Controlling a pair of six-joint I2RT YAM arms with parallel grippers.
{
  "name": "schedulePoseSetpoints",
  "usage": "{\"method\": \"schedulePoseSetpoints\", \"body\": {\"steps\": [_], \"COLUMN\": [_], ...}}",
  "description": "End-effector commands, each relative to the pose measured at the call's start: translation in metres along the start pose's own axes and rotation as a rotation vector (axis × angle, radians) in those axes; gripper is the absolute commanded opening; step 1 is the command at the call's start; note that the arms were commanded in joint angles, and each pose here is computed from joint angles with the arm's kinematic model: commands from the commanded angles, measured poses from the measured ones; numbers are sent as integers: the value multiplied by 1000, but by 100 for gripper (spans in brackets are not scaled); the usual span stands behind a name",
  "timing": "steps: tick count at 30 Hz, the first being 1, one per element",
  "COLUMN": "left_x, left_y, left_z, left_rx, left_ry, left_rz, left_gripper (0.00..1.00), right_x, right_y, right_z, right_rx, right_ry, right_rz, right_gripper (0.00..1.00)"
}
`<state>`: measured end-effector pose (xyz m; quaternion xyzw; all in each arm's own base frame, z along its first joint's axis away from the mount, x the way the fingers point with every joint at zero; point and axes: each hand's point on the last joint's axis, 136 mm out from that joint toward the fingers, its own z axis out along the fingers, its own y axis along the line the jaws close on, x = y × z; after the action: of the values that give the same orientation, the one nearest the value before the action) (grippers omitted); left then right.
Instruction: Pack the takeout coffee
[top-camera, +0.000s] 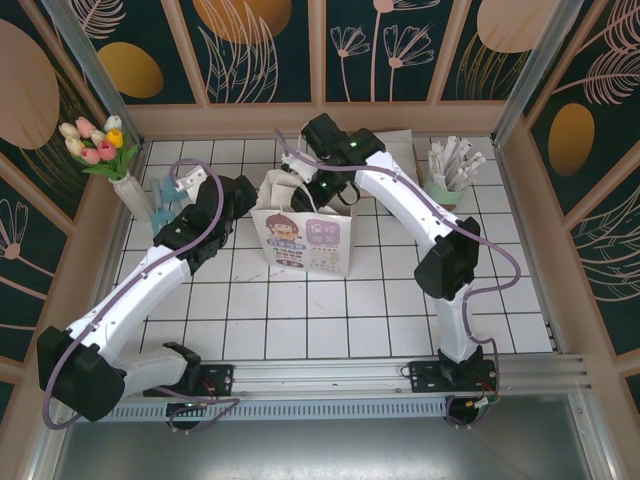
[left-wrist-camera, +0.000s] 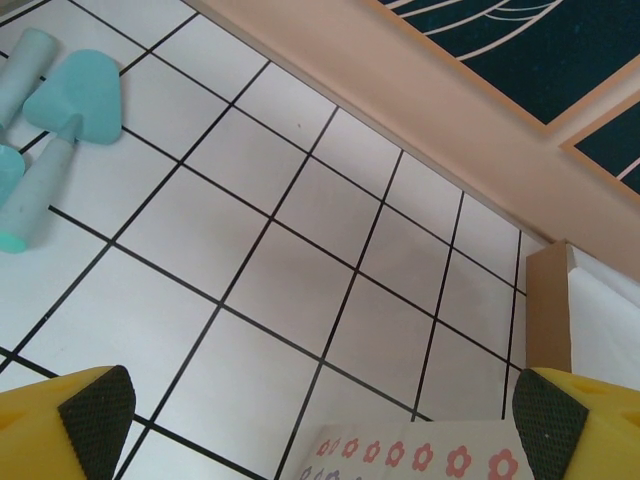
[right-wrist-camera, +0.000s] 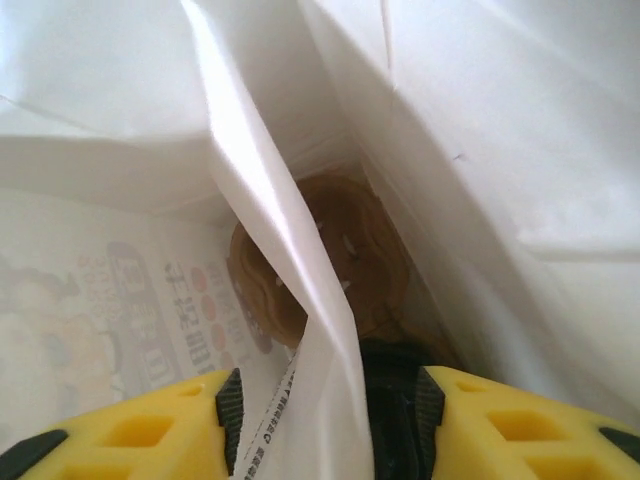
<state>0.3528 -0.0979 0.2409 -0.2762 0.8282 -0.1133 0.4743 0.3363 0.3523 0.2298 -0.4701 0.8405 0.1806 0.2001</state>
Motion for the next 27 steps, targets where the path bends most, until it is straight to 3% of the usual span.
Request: {"method": "schedulePoseSetpoints", "body": {"steps": [1, 9, 14, 15, 16, 17, 22, 27], "left_x": [4, 18, 29, 30, 31, 31, 34, 45], "left_y": [8, 13, 21, 22, 23, 24, 28, 28], "left_z": [6, 12, 14, 13, 14, 13, 12, 13], "left_rx": [-45, -48, -58, -60, -61, -61, -65, -48], "left_ry": [-2, 36, 58, 59, 62, 62, 68, 109], "left_rz": [42, 31, 22, 20, 19, 15, 5, -10], "left_gripper": [98, 98, 99, 98, 99, 98, 99, 98], "right_x": [-17, -31, -44, -46, -48, -48, -49, -31], "right_y": [4, 3, -5, -7, -8, -7, 1, -17], "right_z": [-46, -89, -117, -122, -128, -133, -161, -197], "right_rx": [72, 171, 273, 293, 307, 310, 285, 408], "right_ry": [-120, -240, -382, -409, -440, -464, -570, -749], "right_rz": [-75, -158, -145, -130, -114, -96, 41, 228], "right_gripper": [55, 66, 71, 77, 91, 99, 99, 99]}}
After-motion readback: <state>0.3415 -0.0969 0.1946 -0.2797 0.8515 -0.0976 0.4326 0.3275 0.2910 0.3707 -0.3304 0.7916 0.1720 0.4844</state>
